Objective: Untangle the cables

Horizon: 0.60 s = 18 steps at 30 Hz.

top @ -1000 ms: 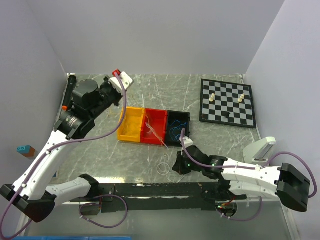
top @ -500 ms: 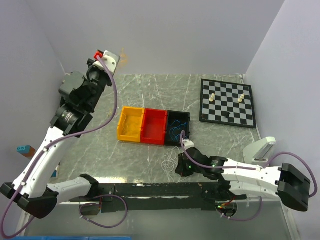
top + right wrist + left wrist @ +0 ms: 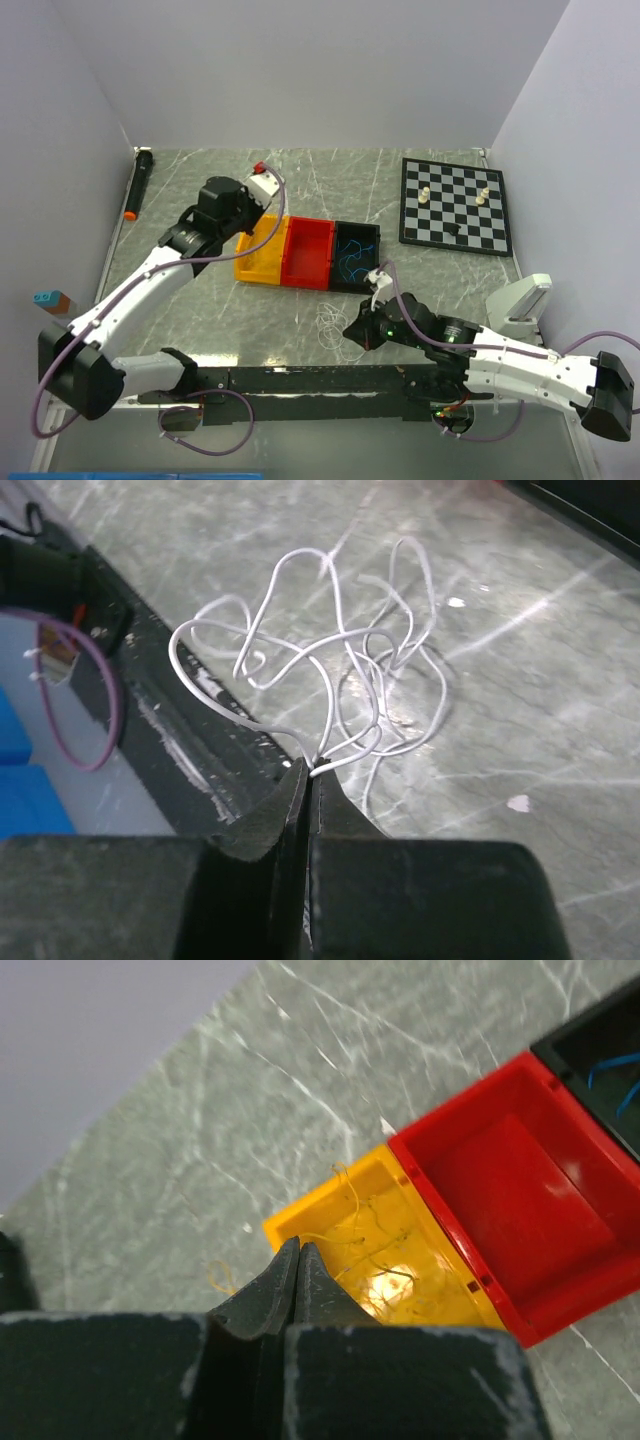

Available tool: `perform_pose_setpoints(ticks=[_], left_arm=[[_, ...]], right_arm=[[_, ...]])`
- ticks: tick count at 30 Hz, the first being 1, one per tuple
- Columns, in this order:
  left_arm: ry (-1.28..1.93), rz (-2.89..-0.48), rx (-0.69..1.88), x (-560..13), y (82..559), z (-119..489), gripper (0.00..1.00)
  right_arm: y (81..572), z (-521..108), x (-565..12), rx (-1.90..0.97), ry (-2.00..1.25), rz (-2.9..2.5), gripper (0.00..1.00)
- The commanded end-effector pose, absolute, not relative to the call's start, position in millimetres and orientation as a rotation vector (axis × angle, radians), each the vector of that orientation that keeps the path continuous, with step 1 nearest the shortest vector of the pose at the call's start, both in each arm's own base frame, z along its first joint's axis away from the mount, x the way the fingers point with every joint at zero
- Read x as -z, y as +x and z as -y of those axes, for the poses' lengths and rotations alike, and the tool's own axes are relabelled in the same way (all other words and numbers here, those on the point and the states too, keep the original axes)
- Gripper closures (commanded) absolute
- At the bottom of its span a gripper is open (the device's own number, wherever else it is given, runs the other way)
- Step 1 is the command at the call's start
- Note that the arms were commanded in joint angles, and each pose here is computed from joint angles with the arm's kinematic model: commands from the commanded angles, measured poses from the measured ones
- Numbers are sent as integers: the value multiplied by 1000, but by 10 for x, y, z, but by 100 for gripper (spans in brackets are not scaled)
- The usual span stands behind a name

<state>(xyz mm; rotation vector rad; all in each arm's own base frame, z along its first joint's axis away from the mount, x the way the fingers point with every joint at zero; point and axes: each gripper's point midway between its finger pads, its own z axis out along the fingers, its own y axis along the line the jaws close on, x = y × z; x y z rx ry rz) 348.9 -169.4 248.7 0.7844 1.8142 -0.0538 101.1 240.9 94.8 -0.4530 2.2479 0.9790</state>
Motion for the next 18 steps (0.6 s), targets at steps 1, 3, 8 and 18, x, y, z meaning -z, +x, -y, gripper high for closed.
perform_pose_setpoints(ticks=[1, 3, 8, 18], left_arm=[[799, -1818, 138, -2385, 3583, 1876, 99], [844, -1841, 114, -2254, 3647, 1894, 99], [978, -1944, 131, -1785, 3620, 1938, 85], [1016, -2015, 216, -1609, 3489, 1987, 52]], right_arm=[[978, -2601, -1381, -1107, -528, -2118, 100], [977, -2633, -1465, -1124, -536, -2099, 100], [997, -2682, -1608, -1133, -555, -2067, 100], [1042, -2734, -1725, -1121, -576, -2046, 100]])
